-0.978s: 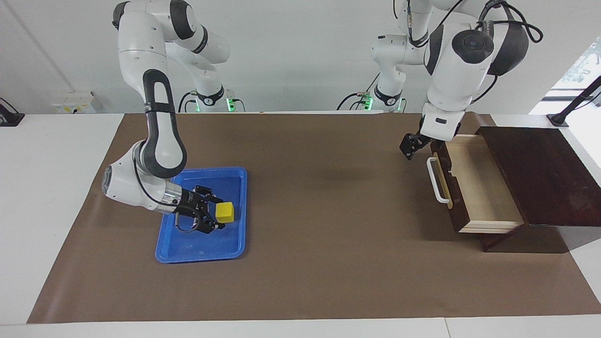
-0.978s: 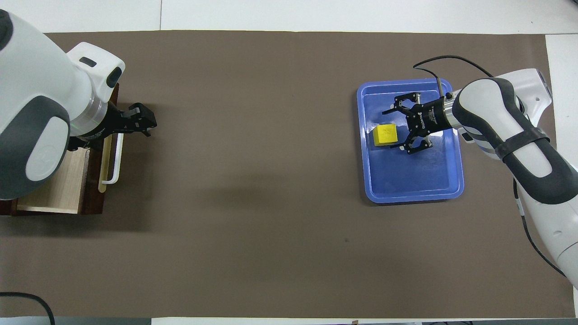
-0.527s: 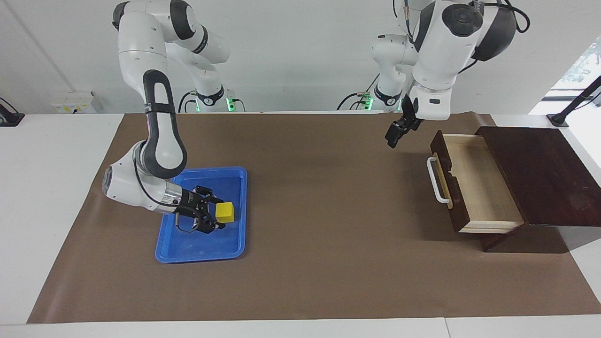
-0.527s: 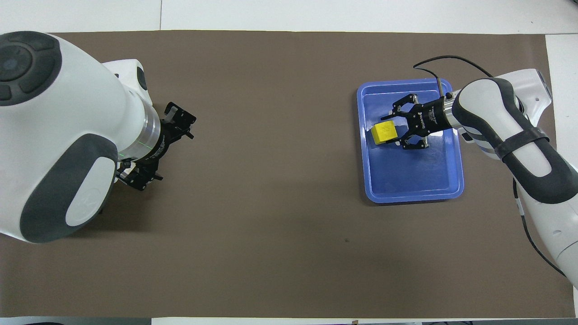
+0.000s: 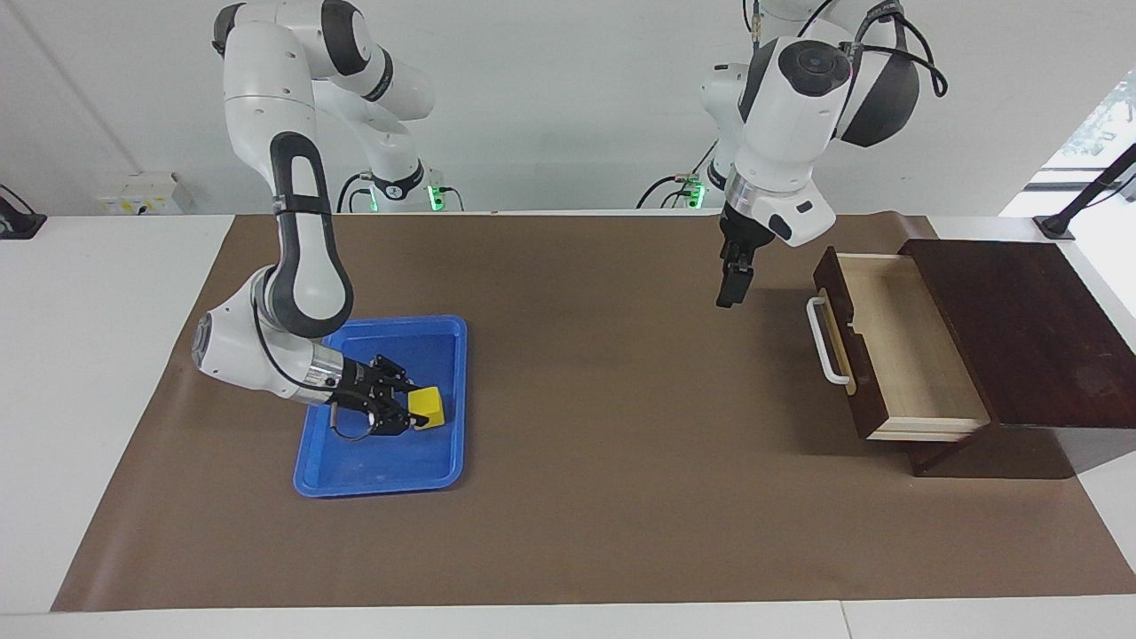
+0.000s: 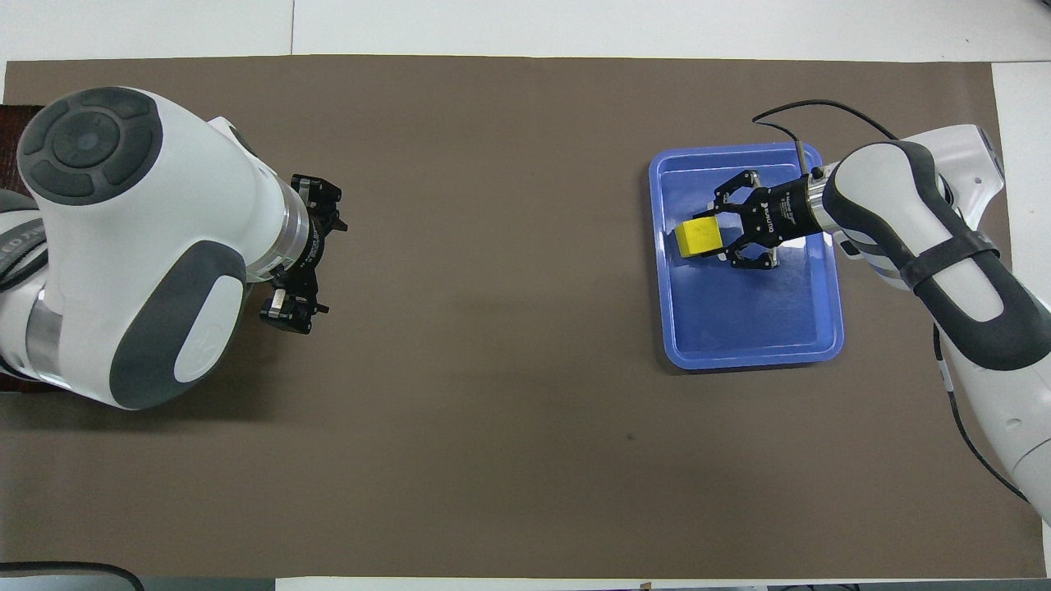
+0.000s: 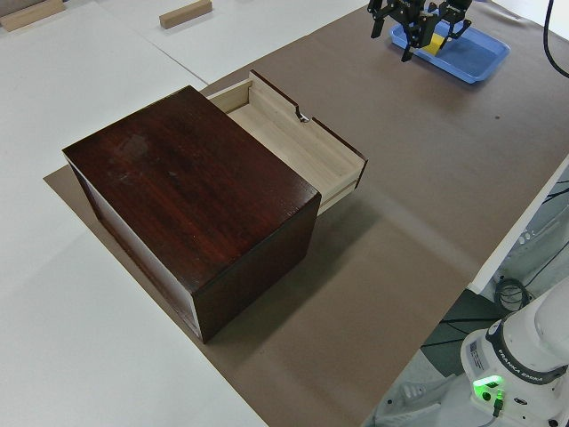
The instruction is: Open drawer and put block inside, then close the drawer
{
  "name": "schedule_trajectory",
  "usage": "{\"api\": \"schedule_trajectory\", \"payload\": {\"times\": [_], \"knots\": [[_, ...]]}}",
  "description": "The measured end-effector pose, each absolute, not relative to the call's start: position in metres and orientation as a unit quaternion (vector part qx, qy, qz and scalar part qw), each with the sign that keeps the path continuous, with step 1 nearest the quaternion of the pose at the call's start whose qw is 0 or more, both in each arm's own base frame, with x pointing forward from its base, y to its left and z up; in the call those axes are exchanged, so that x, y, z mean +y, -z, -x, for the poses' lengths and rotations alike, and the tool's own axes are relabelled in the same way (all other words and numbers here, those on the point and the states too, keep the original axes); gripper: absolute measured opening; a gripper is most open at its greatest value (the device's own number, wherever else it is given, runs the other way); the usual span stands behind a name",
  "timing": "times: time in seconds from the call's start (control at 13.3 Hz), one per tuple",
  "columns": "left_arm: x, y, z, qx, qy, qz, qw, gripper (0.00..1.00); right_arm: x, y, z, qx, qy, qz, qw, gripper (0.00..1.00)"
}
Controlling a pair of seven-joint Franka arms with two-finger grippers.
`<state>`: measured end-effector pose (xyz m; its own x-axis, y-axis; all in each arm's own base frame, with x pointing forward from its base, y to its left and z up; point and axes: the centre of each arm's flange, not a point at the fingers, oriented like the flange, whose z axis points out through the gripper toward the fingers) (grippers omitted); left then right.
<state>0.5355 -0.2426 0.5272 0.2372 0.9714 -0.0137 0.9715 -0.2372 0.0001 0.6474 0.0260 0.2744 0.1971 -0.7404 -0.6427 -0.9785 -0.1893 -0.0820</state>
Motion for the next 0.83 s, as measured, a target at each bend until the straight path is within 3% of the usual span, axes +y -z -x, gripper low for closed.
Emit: {"api": "schedule_trajectory", "payload": {"times": [0.23, 0.53, 0.83], "knots": [[-0.245, -0.516, -0.542, 0.643, 0.006, -0.766, 0.006, 1.0, 0.027, -0.288, -0.655, 0.579, -0.235, 0.738, 0.256, 0.55], [-0.245, -0.513, -0.542, 0.654, 0.006, -0.756, 0.005, 1.0, 0.038, -0.339, -0.663, 0.552, -0.244, 0.754, 0.258, 0.55], [-0.246, -0.512, -0.543, 0.67, 0.004, -0.742, 0.01, 1.0, 0.115, -0.391, -0.665, 0.572, -0.251, 0.744, 0.236, 0.55]]}}
